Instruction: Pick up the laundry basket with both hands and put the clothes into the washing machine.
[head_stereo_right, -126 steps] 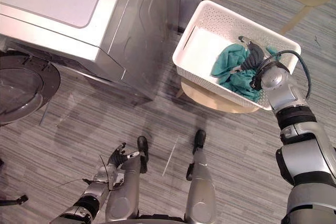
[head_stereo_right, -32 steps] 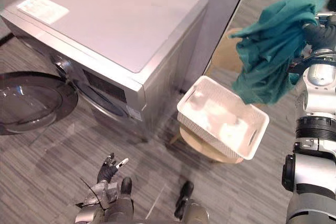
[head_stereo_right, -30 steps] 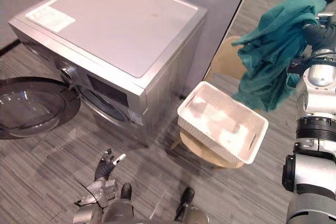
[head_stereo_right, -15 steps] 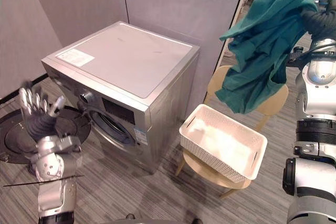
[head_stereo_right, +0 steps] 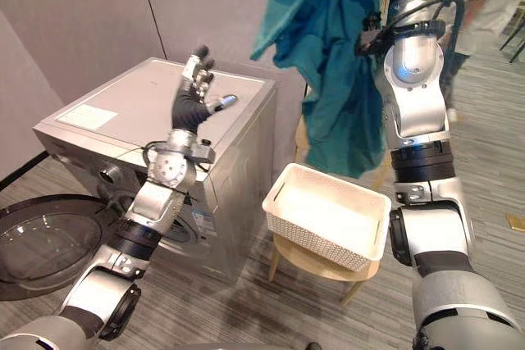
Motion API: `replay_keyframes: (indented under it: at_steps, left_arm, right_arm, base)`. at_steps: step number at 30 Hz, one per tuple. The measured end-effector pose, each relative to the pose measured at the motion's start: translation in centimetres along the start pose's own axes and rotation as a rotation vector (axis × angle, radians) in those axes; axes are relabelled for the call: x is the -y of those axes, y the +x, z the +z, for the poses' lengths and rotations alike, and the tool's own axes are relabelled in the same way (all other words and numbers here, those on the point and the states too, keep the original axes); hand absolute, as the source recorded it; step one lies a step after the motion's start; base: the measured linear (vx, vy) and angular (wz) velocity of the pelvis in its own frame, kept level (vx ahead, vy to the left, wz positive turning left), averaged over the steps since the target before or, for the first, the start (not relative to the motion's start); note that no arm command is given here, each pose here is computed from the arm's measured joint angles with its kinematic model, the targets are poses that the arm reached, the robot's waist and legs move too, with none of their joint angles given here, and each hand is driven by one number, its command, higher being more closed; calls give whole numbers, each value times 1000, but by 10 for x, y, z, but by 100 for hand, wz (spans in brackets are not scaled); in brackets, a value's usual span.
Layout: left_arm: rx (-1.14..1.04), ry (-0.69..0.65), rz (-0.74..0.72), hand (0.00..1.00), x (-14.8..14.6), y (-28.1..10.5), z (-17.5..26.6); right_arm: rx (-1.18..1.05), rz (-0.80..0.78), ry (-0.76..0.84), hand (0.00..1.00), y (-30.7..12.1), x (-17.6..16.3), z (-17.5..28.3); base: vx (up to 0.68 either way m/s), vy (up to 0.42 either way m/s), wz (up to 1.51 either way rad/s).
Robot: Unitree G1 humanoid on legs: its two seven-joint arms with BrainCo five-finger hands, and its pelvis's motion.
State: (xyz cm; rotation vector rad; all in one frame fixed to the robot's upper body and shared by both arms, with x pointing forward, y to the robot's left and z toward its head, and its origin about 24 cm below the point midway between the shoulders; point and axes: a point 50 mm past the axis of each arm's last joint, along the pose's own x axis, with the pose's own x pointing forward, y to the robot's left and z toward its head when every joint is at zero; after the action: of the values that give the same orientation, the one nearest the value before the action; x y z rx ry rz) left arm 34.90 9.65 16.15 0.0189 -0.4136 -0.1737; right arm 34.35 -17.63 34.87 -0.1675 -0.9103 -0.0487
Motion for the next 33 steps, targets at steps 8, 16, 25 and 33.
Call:
replay_keyframes:
  at_steps: [8,16,25,33]
  left_arm:
    - [2,46,-143,0,36,25,12]
    - [21,49,-149,0,41,43,26]
    - [95,8,-161,0,47,56,53]
    - [146,-3,-223,0,65,61,72]
  right_arm:
    - [-23,53,89,100,-4,-30,-5]
    - [-32,94,120,100,-7,-47,-7]
    - [-34,96,129,100,-7,-50,-7]
    - [-41,102,157,100,-9,-57,-8]
  base:
    - [-1,9,-9]
    - [-16,6,-8]
    - [0,0,0]
    - [-4,1,-1]
